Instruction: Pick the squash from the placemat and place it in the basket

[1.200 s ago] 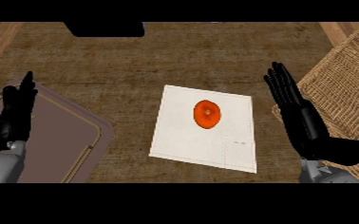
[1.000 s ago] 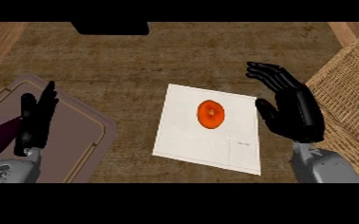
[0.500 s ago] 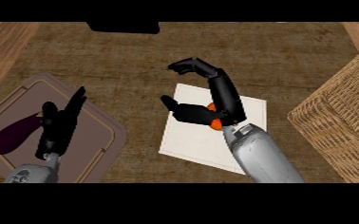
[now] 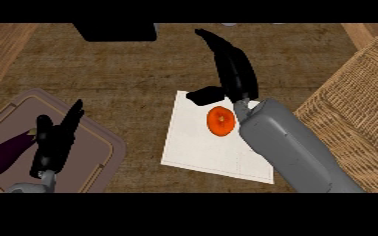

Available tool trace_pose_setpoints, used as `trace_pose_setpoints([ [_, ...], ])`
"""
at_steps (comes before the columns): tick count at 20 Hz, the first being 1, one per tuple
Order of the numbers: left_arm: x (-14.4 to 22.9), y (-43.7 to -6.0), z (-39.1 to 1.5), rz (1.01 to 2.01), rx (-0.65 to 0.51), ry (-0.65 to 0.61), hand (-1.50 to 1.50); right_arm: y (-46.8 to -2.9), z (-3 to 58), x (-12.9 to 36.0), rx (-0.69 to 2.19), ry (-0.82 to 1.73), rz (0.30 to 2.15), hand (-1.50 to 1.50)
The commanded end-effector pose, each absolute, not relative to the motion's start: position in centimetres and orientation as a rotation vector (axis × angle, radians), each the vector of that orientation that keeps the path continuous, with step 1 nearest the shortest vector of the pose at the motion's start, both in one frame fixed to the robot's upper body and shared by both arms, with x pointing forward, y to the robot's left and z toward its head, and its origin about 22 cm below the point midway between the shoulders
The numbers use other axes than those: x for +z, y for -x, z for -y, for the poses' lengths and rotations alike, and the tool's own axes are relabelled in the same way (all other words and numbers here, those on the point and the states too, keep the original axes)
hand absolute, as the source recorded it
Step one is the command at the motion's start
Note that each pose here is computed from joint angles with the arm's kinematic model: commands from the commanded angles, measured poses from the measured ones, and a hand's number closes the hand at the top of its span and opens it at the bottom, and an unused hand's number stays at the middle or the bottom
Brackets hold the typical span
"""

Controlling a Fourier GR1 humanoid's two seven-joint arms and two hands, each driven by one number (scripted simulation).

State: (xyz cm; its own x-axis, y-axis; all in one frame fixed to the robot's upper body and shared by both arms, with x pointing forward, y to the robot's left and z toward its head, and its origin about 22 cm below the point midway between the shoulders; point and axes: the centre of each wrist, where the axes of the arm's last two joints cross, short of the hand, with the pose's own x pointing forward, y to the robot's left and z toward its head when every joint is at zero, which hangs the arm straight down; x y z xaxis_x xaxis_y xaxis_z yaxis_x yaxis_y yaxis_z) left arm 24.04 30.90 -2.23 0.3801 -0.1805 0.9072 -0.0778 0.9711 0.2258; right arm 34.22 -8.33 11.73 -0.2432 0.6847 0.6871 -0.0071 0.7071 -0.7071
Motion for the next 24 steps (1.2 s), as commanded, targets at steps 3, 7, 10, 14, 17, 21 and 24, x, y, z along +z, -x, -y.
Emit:
trace_pose_setpoints([
  [3,-5.9,-20.6,-30.4,0.999,-0.011,-0.174,0.0,-34.9,7.8,19.6,0.934,0.834,1.53,-1.5],
  [7,-5.9,-20.5,-31.0,0.988,0.001,-0.183,0.0,-34.0,7.7,24.3,1.081,0.835,1.387,-1.5],
  [10,-6.0,-20.0,-30.9,0.989,0.0,-0.206,0.0,-33.6,7.6,27.1,1.176,0.775,1.261,-1.5],
  [14,-5.9,-19.3,-30.2,0.997,-0.008,-0.19,0.0,-33.7,8.8,28.7,1.268,0.754,1.104,-1.5],
  [17,-6.0,-18.9,-30.8,1.002,-0.003,-0.177,0.0,-33.0,8.7,29.1,1.308,0.758,1.055,-1.5],
  [21,-5.5,-19.9,-30.8,0.998,0.006,-0.184,0.0,-32.3,9.7,30.9,1.3,0.731,1.072,-1.5],
  [24,-5.6,-20.3,-30.0,1.008,0.011,-0.187,0.0,-32.1,10.5,30.2,1.3,0.7,1.062,-1.5],
])
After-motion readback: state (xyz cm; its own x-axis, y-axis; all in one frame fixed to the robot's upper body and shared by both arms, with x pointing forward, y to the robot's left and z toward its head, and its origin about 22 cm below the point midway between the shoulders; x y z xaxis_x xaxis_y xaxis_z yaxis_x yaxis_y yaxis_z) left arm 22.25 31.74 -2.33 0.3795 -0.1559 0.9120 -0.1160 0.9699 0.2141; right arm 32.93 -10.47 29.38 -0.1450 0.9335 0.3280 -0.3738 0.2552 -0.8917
